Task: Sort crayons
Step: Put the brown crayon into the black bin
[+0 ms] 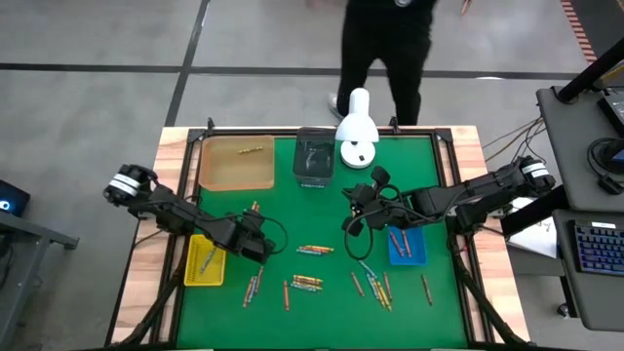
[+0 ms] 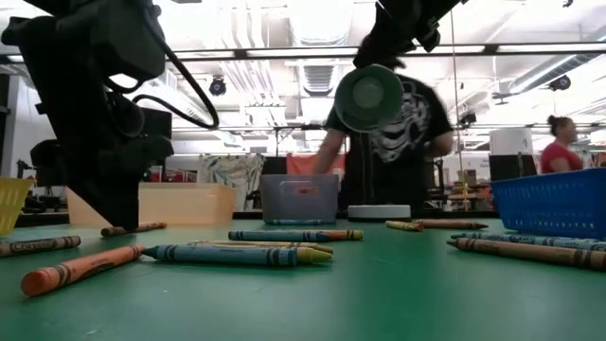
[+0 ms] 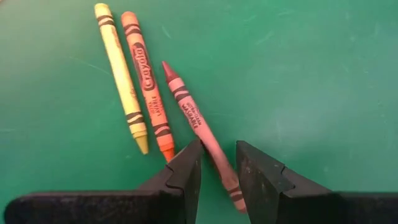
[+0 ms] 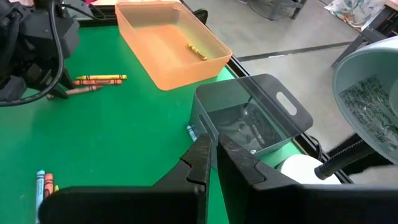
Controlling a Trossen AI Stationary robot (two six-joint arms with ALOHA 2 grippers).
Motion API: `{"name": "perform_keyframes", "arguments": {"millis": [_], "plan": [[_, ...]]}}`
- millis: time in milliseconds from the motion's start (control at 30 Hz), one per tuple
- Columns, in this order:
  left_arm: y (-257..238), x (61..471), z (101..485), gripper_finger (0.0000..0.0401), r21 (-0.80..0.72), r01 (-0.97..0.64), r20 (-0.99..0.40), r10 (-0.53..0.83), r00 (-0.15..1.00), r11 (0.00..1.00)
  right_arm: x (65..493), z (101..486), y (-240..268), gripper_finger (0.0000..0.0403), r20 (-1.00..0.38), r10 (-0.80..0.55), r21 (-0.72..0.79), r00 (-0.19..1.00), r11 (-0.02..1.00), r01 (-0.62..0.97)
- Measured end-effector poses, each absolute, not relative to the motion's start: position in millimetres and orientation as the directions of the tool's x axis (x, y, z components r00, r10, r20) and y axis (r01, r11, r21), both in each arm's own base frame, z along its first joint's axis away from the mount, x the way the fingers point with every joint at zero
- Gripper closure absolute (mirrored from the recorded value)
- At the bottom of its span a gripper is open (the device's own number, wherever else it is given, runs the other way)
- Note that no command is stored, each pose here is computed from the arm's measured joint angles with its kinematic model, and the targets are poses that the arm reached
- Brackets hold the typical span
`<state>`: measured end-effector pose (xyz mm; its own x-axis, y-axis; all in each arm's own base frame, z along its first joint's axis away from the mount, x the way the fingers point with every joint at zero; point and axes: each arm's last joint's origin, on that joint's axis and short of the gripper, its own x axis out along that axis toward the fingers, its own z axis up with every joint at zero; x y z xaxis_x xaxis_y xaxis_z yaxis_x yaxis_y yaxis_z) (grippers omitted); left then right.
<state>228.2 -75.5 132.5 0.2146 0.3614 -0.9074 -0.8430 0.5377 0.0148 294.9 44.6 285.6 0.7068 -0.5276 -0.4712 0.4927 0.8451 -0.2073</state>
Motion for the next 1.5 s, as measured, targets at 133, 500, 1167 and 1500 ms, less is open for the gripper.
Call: {"name": "perform_keyframes", "arguments": {"millis": [133,500,1167,1500], "plan": [[-77,231,128,0.0317,0.023,-0.841,-0.909,0.361,0.207,0.541,295,286,45,0.0385,-0.471,-0.528,-0.209,0.707,0.845,0.492],[-78,233,125,0.0368,0.017,-0.838,-0.911,0.354,0.212,0.545,295,286,45,0.0385,-0.468,-0.527,-0.218,0.710,0.847,0.485],[-74,231,187,0.0399,-0.124,-0.613,-0.783,0.302,0.543,0.781,296,285,46,0.0385,-0.490,-0.477,-0.204,0.730,0.877,0.436],[-81,242,257,0.0400,0.003,-0.068,-0.364,0.065,0.929,0.998,316,285,54,0.0385,-0.420,-0.340,-0.144,0.842,0.941,0.308]]}}
